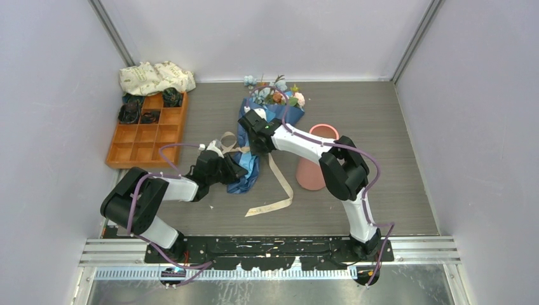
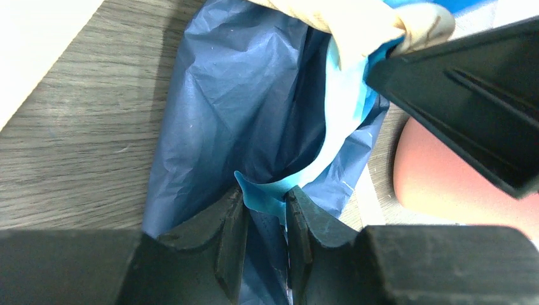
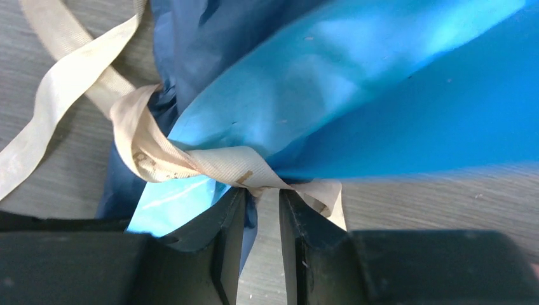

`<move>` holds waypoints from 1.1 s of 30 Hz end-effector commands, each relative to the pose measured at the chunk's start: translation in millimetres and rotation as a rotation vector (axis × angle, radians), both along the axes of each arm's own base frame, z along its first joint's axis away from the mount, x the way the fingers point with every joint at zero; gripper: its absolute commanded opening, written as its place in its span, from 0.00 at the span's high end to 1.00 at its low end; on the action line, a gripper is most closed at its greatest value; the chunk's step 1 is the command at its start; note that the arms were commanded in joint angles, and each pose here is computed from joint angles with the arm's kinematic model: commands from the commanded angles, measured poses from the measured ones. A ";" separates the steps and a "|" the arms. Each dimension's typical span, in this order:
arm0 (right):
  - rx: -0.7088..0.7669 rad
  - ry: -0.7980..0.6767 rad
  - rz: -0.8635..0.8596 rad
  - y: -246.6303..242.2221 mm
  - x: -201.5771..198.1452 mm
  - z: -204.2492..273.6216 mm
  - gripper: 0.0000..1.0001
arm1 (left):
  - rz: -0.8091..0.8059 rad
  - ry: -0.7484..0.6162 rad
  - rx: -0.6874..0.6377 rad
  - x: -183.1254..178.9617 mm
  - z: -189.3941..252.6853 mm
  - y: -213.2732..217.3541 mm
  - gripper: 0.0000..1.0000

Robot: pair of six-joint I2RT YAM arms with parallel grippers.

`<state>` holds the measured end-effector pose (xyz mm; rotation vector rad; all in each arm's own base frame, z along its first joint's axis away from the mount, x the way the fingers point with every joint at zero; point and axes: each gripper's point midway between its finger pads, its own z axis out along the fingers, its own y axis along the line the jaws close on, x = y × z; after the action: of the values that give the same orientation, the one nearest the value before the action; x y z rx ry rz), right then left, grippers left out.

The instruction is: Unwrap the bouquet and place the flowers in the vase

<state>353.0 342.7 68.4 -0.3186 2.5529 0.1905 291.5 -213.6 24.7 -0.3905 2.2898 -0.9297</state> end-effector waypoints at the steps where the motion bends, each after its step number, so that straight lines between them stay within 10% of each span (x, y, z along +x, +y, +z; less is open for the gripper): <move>1: 0.038 -0.052 -0.015 11.4 21.5 9.4 0.68 | 0.013 0.199 0.182 -43.2 -58.6 35.1 0.69; 14: 0.091 -0.038 -0.015 32.7 31.7 1.6 0.71 | 0.009 0.207 0.181 -42.9 -60.2 33.8 0.70; 20: 0.062 -0.060 -0.026 27.9 37.0 5.2 0.93 | 0.011 0.209 0.187 -43.8 -61.4 35.1 0.70; 33: 0.088 -0.229 -0.037 3.7 38.4 109.8 0.99 | 0.005 0.224 0.182 -44.6 -66.9 33.1 0.70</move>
<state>369.3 352.1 76.7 -0.3174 2.5328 0.1810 292.8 -216.3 23.5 -0.3833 2.2873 -0.9447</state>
